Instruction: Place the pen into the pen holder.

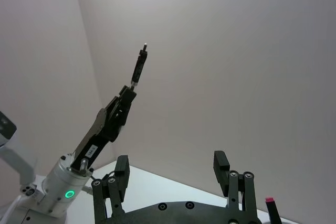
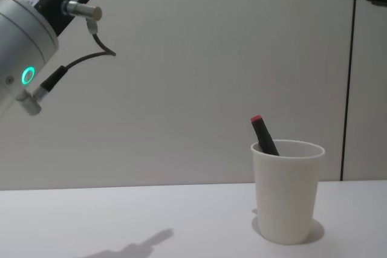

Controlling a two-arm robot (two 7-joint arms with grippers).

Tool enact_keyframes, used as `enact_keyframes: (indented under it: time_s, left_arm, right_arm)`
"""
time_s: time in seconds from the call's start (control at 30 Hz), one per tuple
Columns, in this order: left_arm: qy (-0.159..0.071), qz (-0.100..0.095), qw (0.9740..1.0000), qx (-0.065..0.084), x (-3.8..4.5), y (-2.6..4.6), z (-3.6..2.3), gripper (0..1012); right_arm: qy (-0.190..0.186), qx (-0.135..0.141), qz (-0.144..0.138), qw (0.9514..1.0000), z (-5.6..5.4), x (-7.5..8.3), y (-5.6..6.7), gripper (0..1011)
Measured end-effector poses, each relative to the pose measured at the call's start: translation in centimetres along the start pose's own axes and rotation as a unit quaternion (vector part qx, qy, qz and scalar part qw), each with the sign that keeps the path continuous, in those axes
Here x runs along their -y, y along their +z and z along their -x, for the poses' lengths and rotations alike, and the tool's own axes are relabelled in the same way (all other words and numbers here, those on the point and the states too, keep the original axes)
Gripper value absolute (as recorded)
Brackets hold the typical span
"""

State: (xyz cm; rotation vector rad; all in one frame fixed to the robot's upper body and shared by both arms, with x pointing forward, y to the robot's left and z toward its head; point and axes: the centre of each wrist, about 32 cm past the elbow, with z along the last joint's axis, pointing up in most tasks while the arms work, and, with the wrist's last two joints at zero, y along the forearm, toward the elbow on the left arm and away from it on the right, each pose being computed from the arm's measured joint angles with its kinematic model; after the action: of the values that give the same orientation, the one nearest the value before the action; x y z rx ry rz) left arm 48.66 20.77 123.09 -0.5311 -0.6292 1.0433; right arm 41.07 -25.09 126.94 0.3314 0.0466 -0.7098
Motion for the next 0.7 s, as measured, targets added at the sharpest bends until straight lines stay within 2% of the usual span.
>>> enact_keyframes:
  time_s: [0.33, 0.57, 0.7]
  left_arm:
    - [0.0, 0.002, 1.0, 0.001, 0.05, 0.04, -0.02, 142]
    - [0.0, 0.003, 1.0, 0.001, 0.05, 0.05, -0.02, 142]
    - [0.0, 0.003, 1.0, 0.001, 0.05, 0.05, -0.02, 142]
  right_arm:
    - [-0.014, -0.038, -0.012, 0.9991, -1.8, -1.4, 0.1, 1004]
    - [-0.005, -0.091, -0.019, 0.9956, -3.3, -3.2, 0.1, 1003]
    - [0.005, -0.112, -0.021, 0.9935, -3.7, -4.0, 0.1, 1003]
